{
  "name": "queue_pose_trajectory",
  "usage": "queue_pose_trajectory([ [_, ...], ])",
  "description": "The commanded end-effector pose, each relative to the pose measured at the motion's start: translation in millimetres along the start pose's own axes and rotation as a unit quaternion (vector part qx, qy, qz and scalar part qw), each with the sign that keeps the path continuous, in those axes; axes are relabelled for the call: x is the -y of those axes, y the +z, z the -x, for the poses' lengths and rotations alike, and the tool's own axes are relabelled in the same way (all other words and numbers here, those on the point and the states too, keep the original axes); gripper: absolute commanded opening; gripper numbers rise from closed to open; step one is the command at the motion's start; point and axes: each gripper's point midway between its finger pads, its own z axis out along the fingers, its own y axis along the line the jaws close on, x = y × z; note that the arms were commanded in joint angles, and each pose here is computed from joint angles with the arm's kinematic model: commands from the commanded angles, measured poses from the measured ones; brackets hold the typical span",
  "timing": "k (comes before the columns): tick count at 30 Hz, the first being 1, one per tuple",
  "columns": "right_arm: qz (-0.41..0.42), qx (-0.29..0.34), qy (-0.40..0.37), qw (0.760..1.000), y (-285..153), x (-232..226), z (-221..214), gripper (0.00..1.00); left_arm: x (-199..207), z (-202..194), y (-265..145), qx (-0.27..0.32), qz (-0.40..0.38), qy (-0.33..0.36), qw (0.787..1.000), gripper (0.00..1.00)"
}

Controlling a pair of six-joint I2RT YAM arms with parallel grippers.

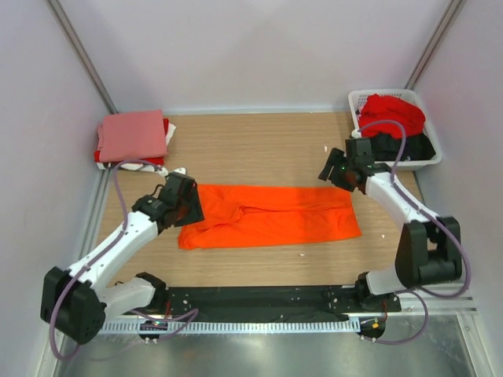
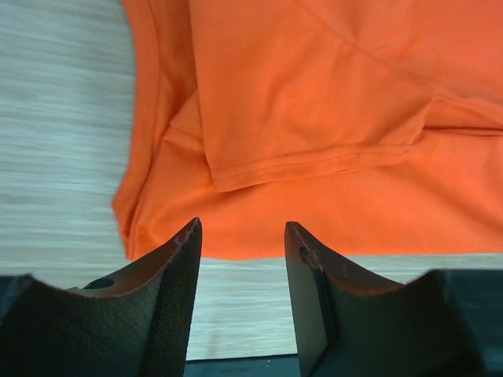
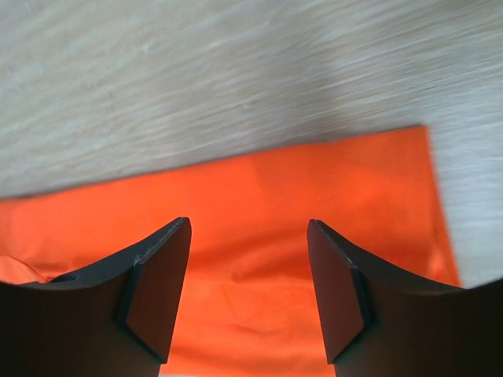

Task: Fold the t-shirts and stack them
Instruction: Fold the tshirt

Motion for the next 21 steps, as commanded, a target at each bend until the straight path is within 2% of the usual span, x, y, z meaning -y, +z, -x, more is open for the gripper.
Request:
queue_pose_trajectory([
  [1, 0.048, -0.057, -0.02, 0.997, 33, -18, -28, 0.66, 28, 0, 29, 0.004, -0.037, -0.037, 0.999, 0.47],
  [5, -0.011, -0.1, -0.022, 0.995, 65, 6, -55, 0.64, 29, -16, 65, -0.024, -0.018, -0.029, 0.999, 0.44],
  [10, -0.036, -0.139, -0.027, 0.989, 71, 12, -91, 0.63, 27, -22, 100, -0.048, 0.013, -0.007, 0.999, 0.43],
  [11, -0.041, -0.148, -0.027, 0.988, 69, 15, -103, 0.63, 23, -30, 112, -0.065, 0.03, 0.0, 0.997, 0.43],
  [16, -0.022, -0.181, -0.049, 0.982, 43, 0, -154, 0.64, 35, -4, 142, -0.068, 0.055, 0.02, 0.996, 0.42],
  [19, 0.02, -0.207, -0.056, 0.976, 15, -24, -202, 0.64, 59, 30, 165, -0.067, 0.054, 0.028, 0.996, 0.42],
  [20, 0.037, -0.224, -0.054, 0.972, 0, -36, -230, 0.64, 70, 42, 173, -0.063, 0.049, 0.03, 0.996, 0.42],
  [21, 0.069, -0.227, -0.061, 0.969, -8, -53, -244, 0.64, 72, 39, 192, -0.079, 0.056, 0.04, 0.994, 0.42],
])
